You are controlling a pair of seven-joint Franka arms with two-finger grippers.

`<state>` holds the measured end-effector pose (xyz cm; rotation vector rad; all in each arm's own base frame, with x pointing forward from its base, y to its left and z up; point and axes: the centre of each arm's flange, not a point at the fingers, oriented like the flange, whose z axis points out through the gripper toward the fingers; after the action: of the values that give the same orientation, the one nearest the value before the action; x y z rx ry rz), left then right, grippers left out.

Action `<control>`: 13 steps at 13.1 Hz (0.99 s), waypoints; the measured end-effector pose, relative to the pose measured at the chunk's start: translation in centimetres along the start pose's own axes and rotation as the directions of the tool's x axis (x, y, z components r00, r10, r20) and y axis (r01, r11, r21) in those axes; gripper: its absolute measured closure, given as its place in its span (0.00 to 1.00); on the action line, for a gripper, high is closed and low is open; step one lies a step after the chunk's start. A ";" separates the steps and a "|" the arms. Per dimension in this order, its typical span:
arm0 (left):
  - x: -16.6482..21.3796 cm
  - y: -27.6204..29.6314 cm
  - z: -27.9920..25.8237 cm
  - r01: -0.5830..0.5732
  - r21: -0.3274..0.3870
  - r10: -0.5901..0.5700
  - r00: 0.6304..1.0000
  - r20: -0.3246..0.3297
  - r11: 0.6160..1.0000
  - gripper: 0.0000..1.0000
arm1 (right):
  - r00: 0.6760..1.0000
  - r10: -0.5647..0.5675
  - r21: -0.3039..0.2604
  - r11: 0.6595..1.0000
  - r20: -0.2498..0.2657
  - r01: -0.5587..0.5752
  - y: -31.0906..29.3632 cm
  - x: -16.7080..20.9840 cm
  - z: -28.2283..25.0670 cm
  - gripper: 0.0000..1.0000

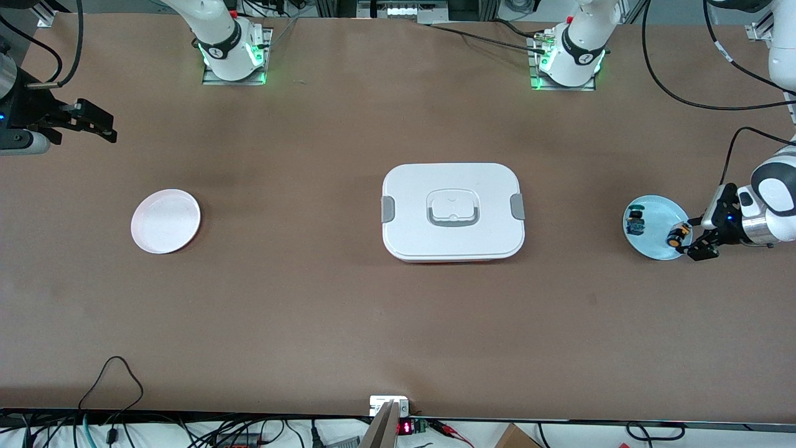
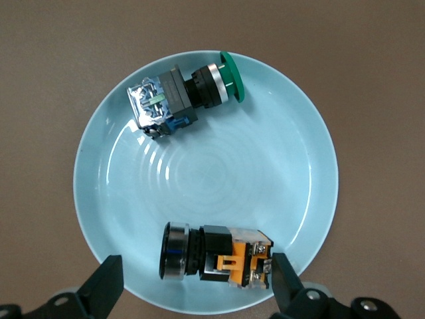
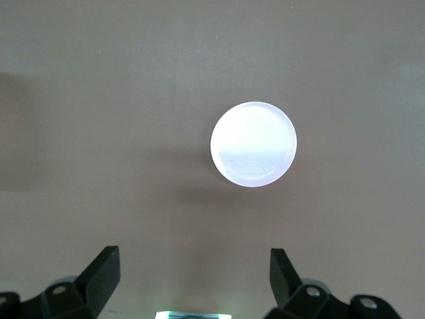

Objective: Transfer orange switch to right arm and place
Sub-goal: 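Close the left gripper on the orange switch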

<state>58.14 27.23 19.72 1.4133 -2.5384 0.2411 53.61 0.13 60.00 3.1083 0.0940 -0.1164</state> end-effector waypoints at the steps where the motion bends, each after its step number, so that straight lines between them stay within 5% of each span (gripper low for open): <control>1: -0.1 0.2 0.0 0.001 0.000 -0.001 1.000 0.000 1.000 0.02 | 1.000 0.000 0.000 1.000 0.000 0.000 0.0 0.0 0.0 0.00; 13: -0.6 1.0 2.2 0.014 -0.011 -0.015 1.000 -0.023 1.000 0.06 | 1.000 0.003 0.000 1.000 0.000 -0.003 0.1 0.0 0.0 0.00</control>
<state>57.31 27.70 17.37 1.4163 -2.5065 0.2397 53.61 0.01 60.00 3.1086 0.0899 -0.1165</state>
